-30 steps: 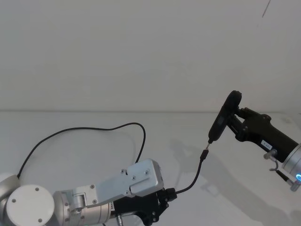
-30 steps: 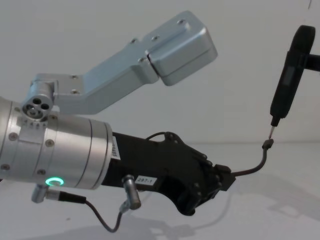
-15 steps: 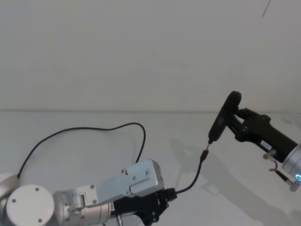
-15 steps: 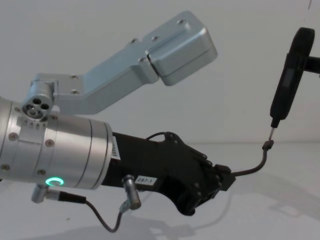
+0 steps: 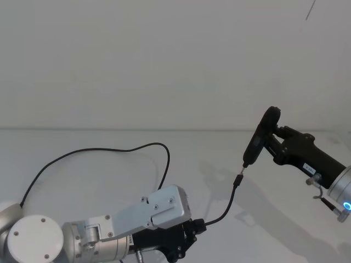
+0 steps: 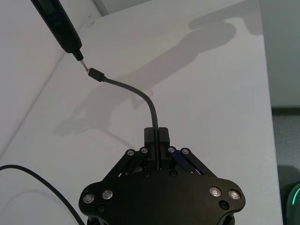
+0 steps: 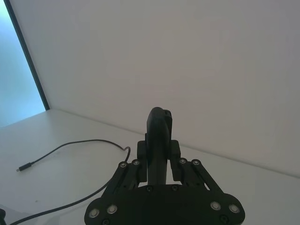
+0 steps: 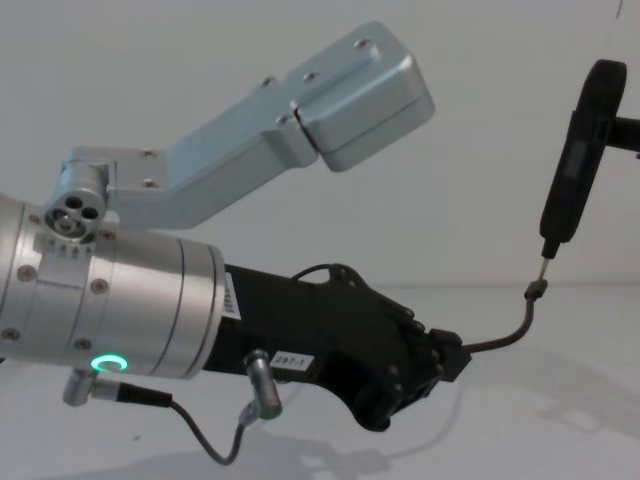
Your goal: Pick up the data cable with the one hand.
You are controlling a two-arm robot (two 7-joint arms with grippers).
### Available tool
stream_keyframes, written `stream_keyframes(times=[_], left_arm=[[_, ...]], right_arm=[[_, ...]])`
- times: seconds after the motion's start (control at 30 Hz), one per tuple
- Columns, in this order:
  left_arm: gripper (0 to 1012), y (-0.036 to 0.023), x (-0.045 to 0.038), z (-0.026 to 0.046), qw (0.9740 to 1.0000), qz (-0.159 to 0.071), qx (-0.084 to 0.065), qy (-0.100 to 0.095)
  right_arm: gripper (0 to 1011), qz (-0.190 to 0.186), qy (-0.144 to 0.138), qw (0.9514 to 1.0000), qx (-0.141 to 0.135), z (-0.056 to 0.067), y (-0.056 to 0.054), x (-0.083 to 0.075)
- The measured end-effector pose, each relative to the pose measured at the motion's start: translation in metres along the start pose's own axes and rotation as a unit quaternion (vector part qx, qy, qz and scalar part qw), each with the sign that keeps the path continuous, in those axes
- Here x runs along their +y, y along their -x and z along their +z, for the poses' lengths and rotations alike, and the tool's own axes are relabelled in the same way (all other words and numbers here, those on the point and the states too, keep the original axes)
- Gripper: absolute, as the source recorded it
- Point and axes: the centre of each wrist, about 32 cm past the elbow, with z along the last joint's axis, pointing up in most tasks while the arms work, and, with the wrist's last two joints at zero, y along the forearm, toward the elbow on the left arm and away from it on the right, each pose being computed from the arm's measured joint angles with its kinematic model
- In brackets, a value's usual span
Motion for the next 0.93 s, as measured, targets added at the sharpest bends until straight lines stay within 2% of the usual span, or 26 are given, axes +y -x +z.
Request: stream_keyframes(times=[0.93], left_arm=[[55,0.0,0.0,0.0,1.0,0.0,0.0,0.0]], right_arm=[[279,0.005,-0.002,1.0,0.0,0.0026,-0.0003,-0.0007]])
